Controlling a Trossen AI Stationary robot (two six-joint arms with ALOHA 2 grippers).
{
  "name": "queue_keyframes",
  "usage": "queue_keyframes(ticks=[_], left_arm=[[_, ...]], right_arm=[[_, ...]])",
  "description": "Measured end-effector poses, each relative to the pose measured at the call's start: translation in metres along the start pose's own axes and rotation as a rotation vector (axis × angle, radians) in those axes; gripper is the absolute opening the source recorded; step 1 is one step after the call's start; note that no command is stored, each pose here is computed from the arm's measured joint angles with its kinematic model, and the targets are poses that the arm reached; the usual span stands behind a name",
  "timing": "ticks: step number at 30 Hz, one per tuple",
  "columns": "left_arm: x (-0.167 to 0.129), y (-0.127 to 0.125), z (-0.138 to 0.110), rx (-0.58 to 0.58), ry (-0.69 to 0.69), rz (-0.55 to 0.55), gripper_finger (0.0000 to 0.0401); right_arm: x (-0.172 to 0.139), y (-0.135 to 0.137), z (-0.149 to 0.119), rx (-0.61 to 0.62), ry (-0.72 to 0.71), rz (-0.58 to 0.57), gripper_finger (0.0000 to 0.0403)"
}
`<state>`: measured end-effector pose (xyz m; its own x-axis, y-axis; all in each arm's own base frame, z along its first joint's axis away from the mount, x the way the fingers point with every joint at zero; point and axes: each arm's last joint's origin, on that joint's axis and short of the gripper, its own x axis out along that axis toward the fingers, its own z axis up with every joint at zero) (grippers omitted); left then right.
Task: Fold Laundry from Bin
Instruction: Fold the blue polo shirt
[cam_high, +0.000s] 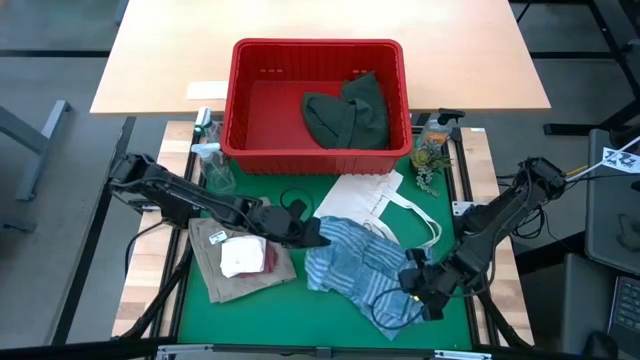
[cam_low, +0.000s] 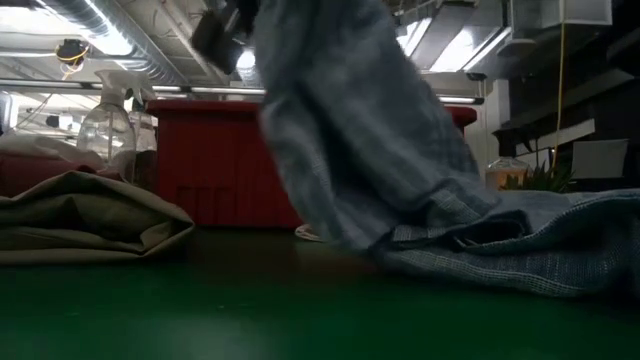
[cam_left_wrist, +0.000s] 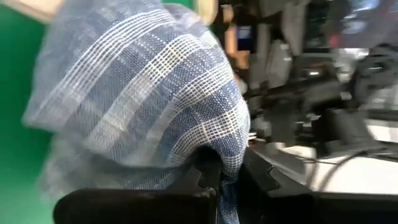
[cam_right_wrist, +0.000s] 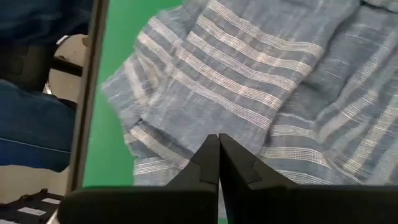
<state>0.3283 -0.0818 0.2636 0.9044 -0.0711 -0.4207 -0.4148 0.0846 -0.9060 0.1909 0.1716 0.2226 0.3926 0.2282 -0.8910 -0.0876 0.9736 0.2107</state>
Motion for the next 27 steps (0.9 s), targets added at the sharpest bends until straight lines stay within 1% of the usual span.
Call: queue_keyframes(ticks=[5, 8, 10, 16, 24, 27], left_arm=[[0.014, -0.003, -0.002, -0.017, -0.009, -0.1, 0.0018], [0.02, -0.002, -0.003, -0.022, -0.017, -0.124, 0.0018], [0.025, 0.002, -0.003, -0.021, -0.032, -0.115, 0.0018], [0.041, 0.008, -0.006, -0.028, -0.046, -0.158, 0.0018], [0.06, 0.018, -0.012, -0.032, -0.051, -0.184, 0.0018], [0.072, 0.015, -0.017, -0.029, -0.045, -0.181, 0.0018]], right_arm=[[0.0, 0.003, -0.001, 0.001, -0.01, 0.012, 0.0001], [0.0, 0.003, 0.0, 0.004, -0.013, 0.008, 0.0001], [0.0, 0.002, 0.0, 0.006, -0.028, -0.006, 0.0001], [0.0, 0.003, 0.0, 0.0, -0.027, -0.005, 0.0001], [0.0, 0.003, 0.0, -0.006, -0.025, -0.003, 0.0001], [0.0, 0.003, 0.0, -0.006, -0.026, -0.002, 0.0001]])
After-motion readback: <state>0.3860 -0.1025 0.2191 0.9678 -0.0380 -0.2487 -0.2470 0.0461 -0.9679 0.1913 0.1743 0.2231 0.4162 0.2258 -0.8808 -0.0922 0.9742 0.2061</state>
